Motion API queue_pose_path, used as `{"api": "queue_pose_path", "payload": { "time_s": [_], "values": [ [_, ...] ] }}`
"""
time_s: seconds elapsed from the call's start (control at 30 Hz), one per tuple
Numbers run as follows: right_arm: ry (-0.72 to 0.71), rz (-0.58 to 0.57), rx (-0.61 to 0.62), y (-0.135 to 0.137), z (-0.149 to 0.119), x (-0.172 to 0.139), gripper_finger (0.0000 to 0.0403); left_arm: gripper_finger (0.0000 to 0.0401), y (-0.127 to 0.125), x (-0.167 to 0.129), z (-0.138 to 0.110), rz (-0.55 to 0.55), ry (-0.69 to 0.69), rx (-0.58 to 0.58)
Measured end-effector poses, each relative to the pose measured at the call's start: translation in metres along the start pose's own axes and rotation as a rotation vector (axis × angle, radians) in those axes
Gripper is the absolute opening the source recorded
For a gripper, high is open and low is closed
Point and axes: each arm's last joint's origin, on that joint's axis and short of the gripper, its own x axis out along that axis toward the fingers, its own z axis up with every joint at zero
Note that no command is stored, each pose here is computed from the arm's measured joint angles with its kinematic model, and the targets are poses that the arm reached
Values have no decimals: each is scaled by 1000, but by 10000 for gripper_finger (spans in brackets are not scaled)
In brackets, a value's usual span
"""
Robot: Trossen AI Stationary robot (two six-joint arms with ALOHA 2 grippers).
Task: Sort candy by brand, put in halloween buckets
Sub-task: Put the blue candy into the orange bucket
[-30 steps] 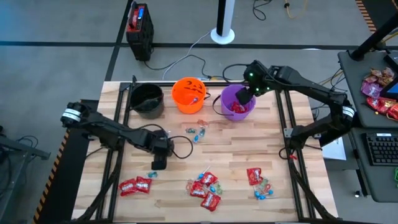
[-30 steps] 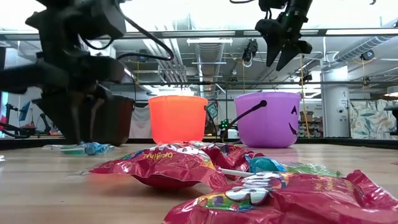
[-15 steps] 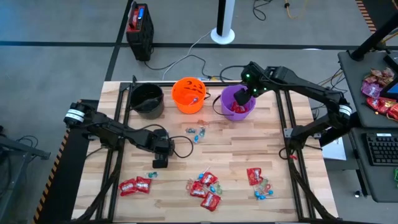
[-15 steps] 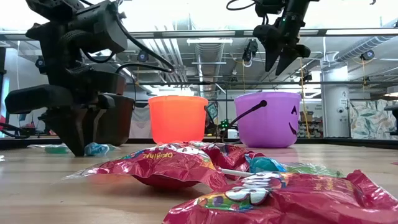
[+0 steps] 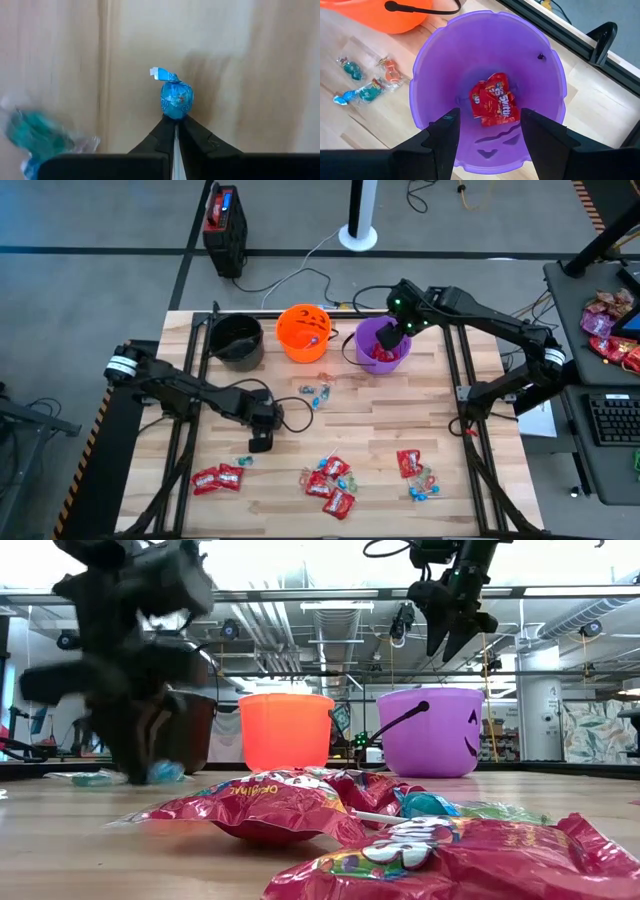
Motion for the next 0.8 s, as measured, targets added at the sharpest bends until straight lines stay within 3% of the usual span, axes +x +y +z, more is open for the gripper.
{"api": "queue_pose_path", "payload": {
  "time_s": [0.27, 0.4, 0.6, 0.8],
  "values": [
    [-2, 3, -40, 0, 0, -1, 201, 1, -7, -71, 49, -77, -208, -4],
    [-6, 11, -81, 0, 0, -1, 201, 1, 3, -115, 74, -37, -331, -55],
    [-60, 65, -171, 3, 6, -2, 201, 0, 52, -163, 108, 138, -538, -200],
    [-162, 132, -218, 3, 17, -3, 201, 0, 112, -182, 113, 146, -587, -339]
  ]
}}
